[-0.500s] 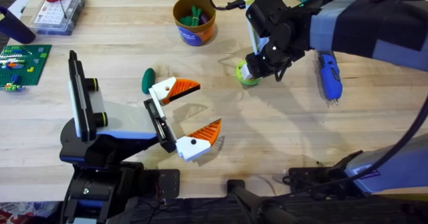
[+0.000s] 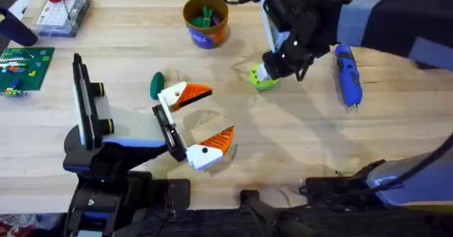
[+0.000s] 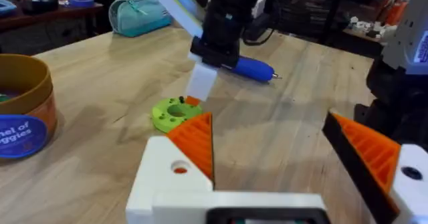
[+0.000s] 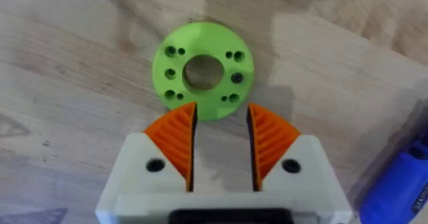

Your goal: Pick up the gripper from the table and insert it into the empty holder that is missing its gripper. Then pick up a screw, insert it into the mounting hole, and use the screwdriver to tighten it. Finally, clean up the table by picking up the vegetable and placing it into the bucket.

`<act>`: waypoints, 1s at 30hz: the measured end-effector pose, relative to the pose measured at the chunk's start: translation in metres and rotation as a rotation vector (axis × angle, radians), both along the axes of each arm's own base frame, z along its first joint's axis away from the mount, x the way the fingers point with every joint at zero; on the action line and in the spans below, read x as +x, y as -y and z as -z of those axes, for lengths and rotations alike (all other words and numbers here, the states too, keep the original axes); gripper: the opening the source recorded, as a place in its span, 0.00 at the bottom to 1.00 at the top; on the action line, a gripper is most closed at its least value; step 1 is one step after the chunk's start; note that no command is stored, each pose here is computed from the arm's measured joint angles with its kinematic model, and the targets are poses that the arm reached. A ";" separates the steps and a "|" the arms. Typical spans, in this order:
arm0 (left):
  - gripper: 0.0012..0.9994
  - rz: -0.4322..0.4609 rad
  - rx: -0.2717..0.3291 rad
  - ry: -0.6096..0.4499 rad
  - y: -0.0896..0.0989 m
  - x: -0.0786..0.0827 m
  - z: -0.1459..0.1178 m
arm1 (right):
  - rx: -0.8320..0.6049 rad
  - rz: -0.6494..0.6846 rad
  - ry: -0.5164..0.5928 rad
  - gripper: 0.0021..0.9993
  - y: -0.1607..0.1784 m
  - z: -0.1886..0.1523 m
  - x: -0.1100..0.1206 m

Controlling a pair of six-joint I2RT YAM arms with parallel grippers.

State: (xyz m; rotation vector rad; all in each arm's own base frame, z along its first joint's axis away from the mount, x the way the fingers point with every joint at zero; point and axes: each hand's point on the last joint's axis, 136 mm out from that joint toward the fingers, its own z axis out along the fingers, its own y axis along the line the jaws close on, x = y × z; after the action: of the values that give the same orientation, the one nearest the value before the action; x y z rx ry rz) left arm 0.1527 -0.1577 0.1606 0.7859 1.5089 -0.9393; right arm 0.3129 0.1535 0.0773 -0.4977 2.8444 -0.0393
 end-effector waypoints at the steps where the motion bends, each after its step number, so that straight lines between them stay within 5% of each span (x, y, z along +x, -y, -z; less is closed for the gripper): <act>1: 0.99 0.000 0.000 0.000 0.000 0.000 0.000 | 0.002 -0.001 0.004 0.41 -0.001 -0.002 0.001; 30: 0.99 -0.003 0.000 0.000 0.000 0.000 0.000 | 0.020 0.050 0.025 0.41 0.005 0.017 0.029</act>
State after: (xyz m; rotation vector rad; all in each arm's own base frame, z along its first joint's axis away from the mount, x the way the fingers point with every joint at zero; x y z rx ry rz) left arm 0.1531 -0.1575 0.1606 0.7840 1.5094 -0.9370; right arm 0.3418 0.1481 0.0601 -0.4197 2.8300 -0.0264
